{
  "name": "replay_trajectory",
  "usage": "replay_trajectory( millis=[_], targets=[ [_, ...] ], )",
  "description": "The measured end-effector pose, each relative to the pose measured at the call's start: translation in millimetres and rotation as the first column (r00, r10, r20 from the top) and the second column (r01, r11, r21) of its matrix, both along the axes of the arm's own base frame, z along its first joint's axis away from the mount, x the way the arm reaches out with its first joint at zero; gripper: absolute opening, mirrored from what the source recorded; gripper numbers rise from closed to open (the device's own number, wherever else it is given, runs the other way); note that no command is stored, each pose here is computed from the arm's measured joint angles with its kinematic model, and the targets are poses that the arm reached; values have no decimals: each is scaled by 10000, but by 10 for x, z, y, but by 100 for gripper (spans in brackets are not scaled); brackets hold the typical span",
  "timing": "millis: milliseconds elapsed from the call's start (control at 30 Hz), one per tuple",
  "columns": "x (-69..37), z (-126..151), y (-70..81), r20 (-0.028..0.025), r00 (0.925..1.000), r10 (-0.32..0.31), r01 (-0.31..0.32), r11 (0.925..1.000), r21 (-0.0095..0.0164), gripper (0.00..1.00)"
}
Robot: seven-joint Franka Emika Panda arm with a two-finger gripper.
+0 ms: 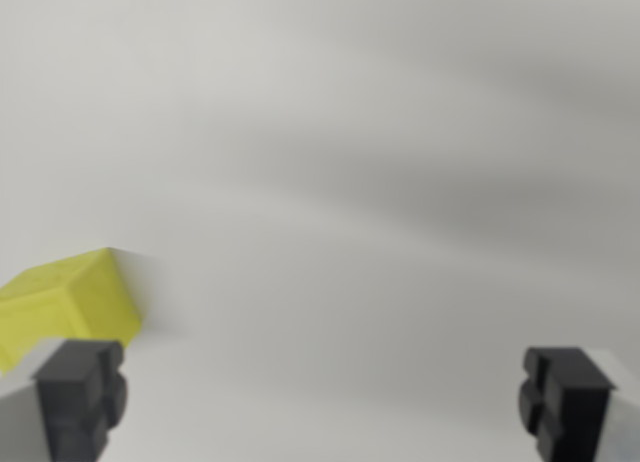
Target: Pick yellow cube
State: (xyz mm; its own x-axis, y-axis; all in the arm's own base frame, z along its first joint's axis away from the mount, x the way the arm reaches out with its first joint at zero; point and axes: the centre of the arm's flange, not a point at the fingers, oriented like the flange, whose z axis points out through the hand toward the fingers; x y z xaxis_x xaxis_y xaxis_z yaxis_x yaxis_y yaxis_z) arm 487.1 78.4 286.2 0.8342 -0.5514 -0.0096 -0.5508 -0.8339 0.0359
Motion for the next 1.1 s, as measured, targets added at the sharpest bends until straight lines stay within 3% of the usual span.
replay_trajectory(
  millis=[1100],
  targets=[
    [-506, -550, 537, 111, 9926, 1210, -1212, 9926, 113, 100]
  ],
)
